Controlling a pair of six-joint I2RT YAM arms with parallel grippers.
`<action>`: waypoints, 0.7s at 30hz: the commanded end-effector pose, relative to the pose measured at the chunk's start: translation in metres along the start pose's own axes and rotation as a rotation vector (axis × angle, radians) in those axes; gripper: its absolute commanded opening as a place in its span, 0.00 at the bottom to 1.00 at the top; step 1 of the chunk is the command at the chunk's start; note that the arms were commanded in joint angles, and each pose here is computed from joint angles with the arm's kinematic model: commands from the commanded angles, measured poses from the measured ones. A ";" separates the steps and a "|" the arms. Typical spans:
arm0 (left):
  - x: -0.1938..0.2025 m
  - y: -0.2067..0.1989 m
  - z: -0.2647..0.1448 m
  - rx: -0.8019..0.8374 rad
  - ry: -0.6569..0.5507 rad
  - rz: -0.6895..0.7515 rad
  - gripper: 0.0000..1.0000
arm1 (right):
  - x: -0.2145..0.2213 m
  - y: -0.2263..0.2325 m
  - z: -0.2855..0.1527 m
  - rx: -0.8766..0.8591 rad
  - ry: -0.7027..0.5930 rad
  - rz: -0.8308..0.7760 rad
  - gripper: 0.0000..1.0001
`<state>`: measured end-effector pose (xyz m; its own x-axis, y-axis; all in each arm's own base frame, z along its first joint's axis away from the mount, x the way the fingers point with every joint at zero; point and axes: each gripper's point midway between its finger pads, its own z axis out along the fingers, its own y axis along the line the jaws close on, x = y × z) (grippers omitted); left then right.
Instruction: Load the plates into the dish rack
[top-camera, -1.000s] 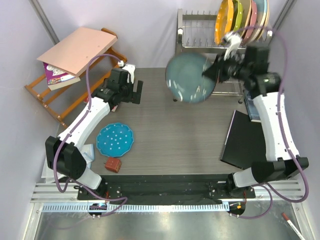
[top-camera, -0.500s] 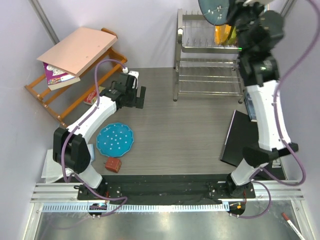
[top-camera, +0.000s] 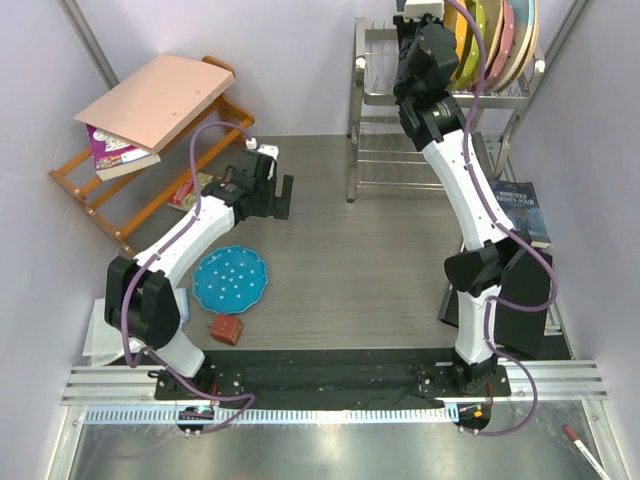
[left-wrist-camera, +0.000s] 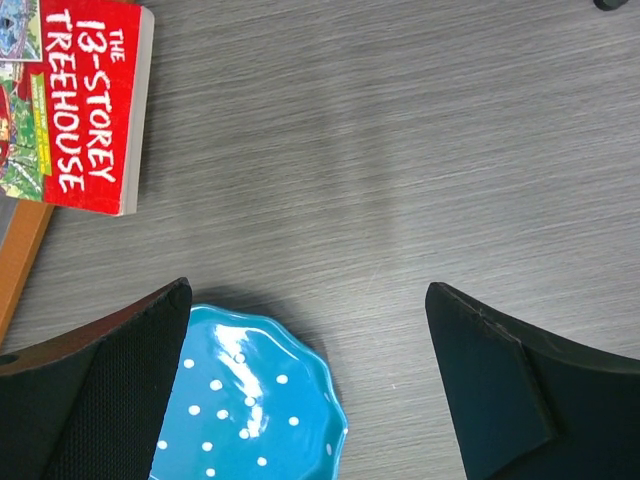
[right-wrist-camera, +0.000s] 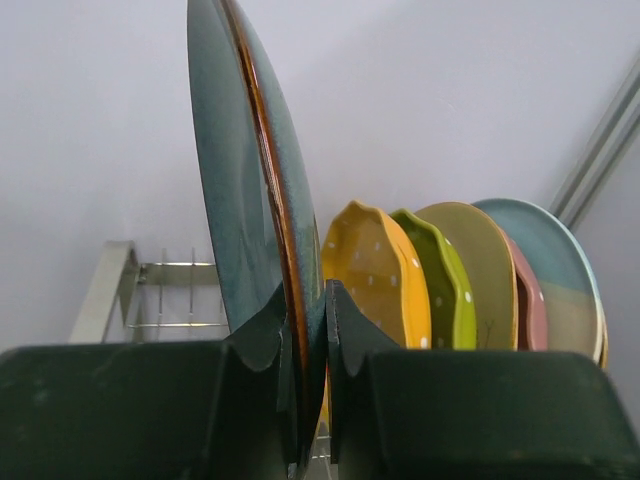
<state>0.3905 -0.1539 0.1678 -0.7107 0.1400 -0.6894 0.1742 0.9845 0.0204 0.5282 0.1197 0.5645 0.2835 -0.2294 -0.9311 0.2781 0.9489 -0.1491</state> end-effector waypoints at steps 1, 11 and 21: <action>-0.019 0.003 -0.012 -0.024 -0.089 -0.050 1.00 | -0.112 -0.083 -0.022 0.169 -0.270 0.157 0.01; -0.033 0.004 -0.016 -0.136 -0.146 0.002 0.99 | -0.066 -0.071 -0.002 0.129 -0.149 0.023 0.01; -0.037 0.003 -0.011 -0.155 -0.124 -0.011 0.99 | -0.031 -0.069 0.014 0.159 -0.082 0.006 0.01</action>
<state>0.4005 -0.1562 0.1922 -0.6403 0.1429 -0.7547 0.0872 0.9897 0.1134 0.5464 0.0759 0.5369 0.1370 -0.3410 -0.9300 0.3741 0.8872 -0.2701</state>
